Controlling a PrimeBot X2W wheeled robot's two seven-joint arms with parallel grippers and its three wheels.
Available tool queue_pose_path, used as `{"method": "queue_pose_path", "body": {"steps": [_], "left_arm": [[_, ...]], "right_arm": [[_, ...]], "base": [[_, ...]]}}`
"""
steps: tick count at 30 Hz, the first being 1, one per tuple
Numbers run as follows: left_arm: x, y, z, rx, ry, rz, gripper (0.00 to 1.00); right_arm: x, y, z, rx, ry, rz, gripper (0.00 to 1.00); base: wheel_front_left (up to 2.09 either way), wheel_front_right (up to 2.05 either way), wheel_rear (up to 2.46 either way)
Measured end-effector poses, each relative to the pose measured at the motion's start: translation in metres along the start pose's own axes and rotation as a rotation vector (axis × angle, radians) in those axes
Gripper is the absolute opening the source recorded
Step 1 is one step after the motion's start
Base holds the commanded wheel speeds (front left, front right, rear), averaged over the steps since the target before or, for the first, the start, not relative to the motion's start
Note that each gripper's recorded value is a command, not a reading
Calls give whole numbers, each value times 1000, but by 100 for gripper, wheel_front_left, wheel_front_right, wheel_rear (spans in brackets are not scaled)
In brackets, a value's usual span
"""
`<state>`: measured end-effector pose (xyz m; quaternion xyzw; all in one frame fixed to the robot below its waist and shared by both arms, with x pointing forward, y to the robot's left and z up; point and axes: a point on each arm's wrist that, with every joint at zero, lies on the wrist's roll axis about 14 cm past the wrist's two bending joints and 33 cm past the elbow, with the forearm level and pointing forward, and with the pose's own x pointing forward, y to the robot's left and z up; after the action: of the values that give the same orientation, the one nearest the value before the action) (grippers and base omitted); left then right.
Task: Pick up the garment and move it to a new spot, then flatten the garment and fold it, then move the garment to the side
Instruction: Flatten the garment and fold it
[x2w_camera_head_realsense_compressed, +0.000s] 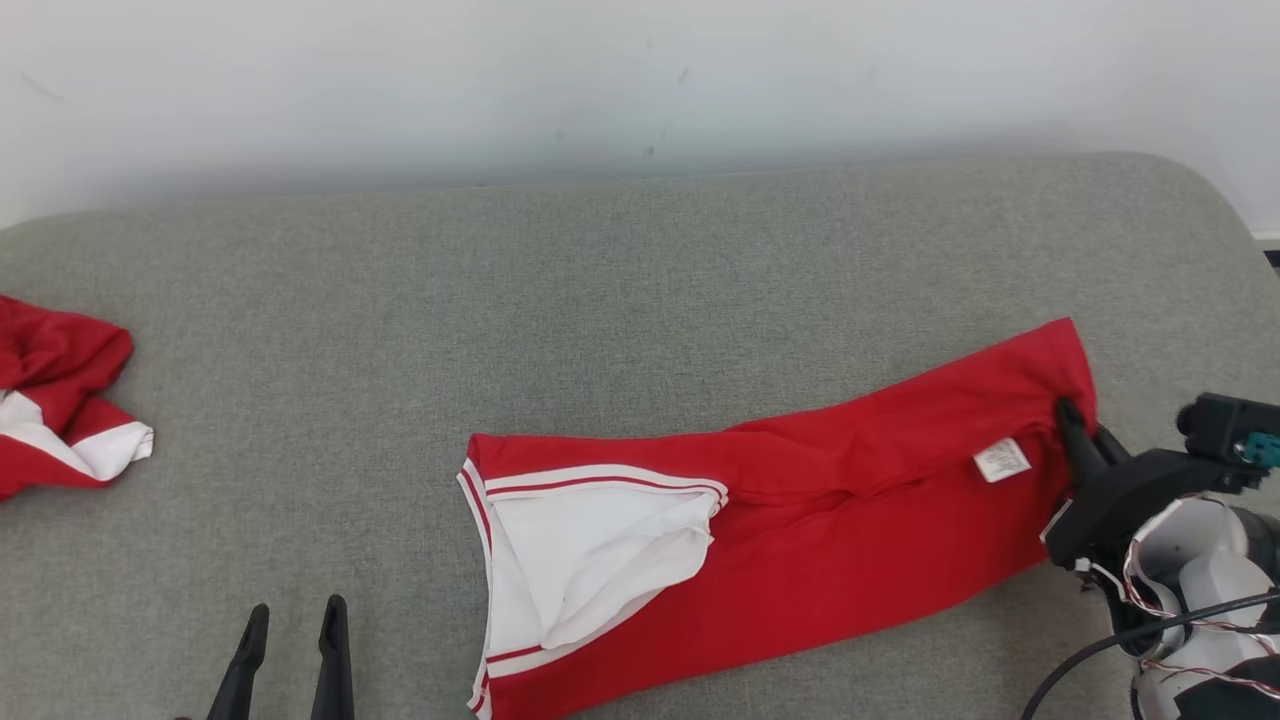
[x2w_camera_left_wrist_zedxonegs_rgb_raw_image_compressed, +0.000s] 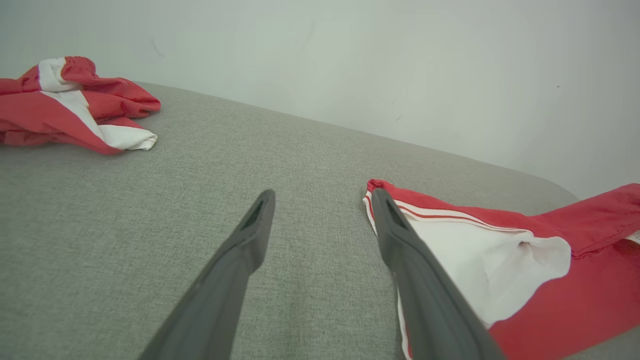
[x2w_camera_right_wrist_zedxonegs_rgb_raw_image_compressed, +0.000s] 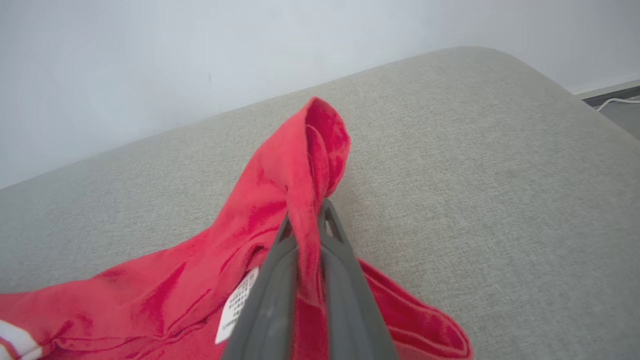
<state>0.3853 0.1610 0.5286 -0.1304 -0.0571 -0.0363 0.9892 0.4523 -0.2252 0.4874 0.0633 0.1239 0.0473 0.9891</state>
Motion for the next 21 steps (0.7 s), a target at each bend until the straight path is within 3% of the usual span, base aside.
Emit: {"method": "queue_pose_path", "body": {"steps": [4,21], "left_arm": [[0,-1,1,-5,-5,-1,100],[-13,4,7,-21,-26,34,100]], "right_arm": [[-3,23,11,33,-28,69,0],[-42,182,40,198,-40,544,0]], "base": [[0,0,0],[0,0,0]]}}
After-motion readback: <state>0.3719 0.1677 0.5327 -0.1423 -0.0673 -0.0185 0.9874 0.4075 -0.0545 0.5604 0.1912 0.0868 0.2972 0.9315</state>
